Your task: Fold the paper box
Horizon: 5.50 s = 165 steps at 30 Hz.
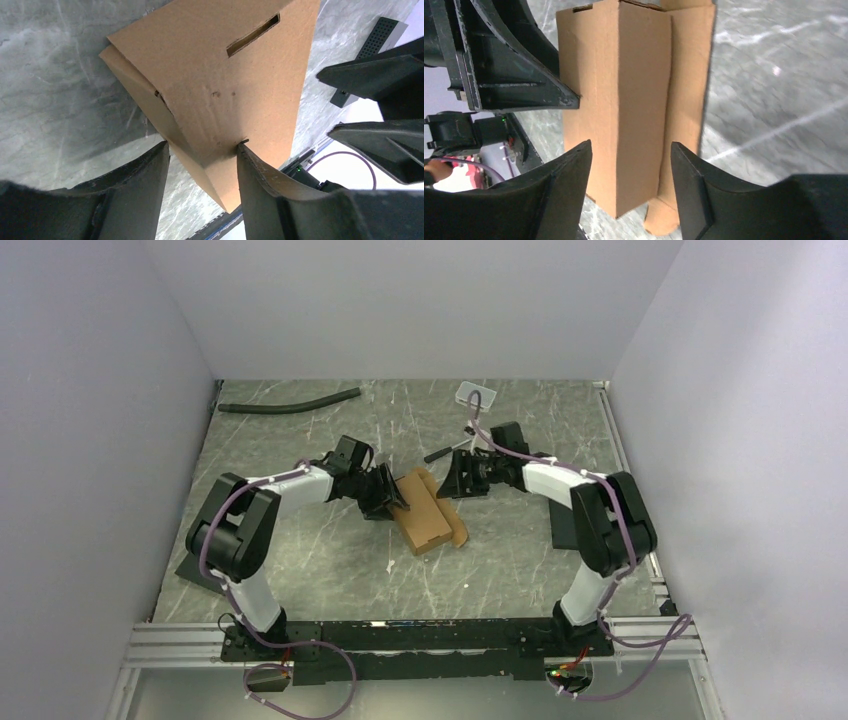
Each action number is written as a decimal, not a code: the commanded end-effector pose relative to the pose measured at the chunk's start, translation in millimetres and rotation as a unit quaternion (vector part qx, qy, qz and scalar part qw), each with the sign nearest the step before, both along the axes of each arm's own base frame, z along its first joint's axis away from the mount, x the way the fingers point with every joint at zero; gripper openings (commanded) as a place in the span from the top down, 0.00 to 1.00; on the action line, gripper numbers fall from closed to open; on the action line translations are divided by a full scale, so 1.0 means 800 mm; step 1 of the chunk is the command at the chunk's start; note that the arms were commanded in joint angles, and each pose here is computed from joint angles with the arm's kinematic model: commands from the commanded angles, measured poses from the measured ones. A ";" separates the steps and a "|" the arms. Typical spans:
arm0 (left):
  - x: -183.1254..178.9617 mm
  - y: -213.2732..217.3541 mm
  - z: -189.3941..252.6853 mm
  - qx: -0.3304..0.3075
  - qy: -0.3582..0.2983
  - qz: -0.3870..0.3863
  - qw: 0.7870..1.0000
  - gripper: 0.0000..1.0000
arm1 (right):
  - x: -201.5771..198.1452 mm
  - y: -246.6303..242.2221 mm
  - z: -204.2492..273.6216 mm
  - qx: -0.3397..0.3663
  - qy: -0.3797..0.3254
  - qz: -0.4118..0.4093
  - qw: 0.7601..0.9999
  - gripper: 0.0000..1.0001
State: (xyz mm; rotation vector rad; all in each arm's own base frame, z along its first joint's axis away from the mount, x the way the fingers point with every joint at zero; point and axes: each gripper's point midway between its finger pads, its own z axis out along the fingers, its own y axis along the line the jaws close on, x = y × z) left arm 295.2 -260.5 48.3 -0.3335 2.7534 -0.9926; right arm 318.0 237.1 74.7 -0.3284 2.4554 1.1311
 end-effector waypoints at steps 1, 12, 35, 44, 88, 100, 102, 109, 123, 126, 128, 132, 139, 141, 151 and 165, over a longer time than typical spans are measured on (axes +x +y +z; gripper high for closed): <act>-0.004 0.005 -0.028 0.007 0.023 0.007 1.000 0.46 | -0.007 0.030 -0.012 0.021 0.031 0.052 0.998 0.44; 0.020 -0.002 -0.029 -0.040 0.012 -0.026 0.999 0.57 | -0.063 0.107 -0.013 0.093 0.108 0.119 0.983 0.62; 0.082 0.080 0.018 0.072 -0.104 -0.084 0.988 0.49 | -0.041 0.035 0.065 -0.072 -0.247 0.232 0.938 0.07; 0.081 0.119 0.109 0.091 -0.240 -0.019 0.966 0.35 | -0.148 0.027 0.053 0.011 -0.415 0.515 0.749 0.00; 0.023 0.073 -0.008 -0.020 -0.080 -0.043 0.996 0.52 | -0.109 0.093 -0.034 -0.137 -0.414 0.458 0.774 1.00; 0.018 0.069 -0.012 -0.017 -0.072 -0.051 0.996 0.54 | -0.104 0.099 -0.029 -0.115 -0.355 0.430 0.822 1.00; 0.017 0.067 -0.012 -0.017 -0.071 -0.053 0.996 0.54 | -0.102 0.099 -0.028 -0.114 -0.349 0.425 0.827 1.00; 0.011 0.059 -0.017 -0.009 -0.057 -0.055 0.997 0.54 | -0.100 0.105 -0.020 -0.110 -0.345 0.417 0.834 1.00; 0.001 0.058 -0.028 0.012 -0.034 -0.036 0.999 0.56 | -0.110 0.105 -0.021 -0.128 -0.330 0.429 0.831 1.00; 0.003 0.060 -0.033 0.014 -0.027 -0.026 0.999 0.56 | -0.115 0.095 -0.028 -0.132 -0.315 0.430 0.836 1.00; 0.004 0.061 -0.035 0.014 -0.025 -0.019 0.999 0.56 | -0.116 0.089 -0.033 -0.133 -0.302 0.425 0.843 1.00; 0.005 0.060 -0.034 0.011 -0.026 -0.010 1.000 0.56 | -0.114 0.084 -0.037 -0.135 -0.286 0.409 0.856 1.00; 0.006 0.061 -0.027 0.009 -0.030 -0.001 1.000 0.56 | -0.111 0.085 -0.038 -0.134 -0.264 0.368 0.881 1.00; 0.005 0.061 -0.026 0.009 -0.030 0.001 1.000 0.56 | -0.109 0.084 -0.039 -0.139 -0.257 0.354 0.888 1.00; 0.005 0.060 -0.025 0.004 -0.026 0.012 1.000 0.56 | -0.105 0.085 -0.041 -0.141 -0.224 0.304 0.915 1.00; -0.001 0.057 -0.018 0.001 -0.018 0.033 0.999 0.57 | -0.100 0.106 -0.013 -0.115 -0.248 0.295 0.916 1.00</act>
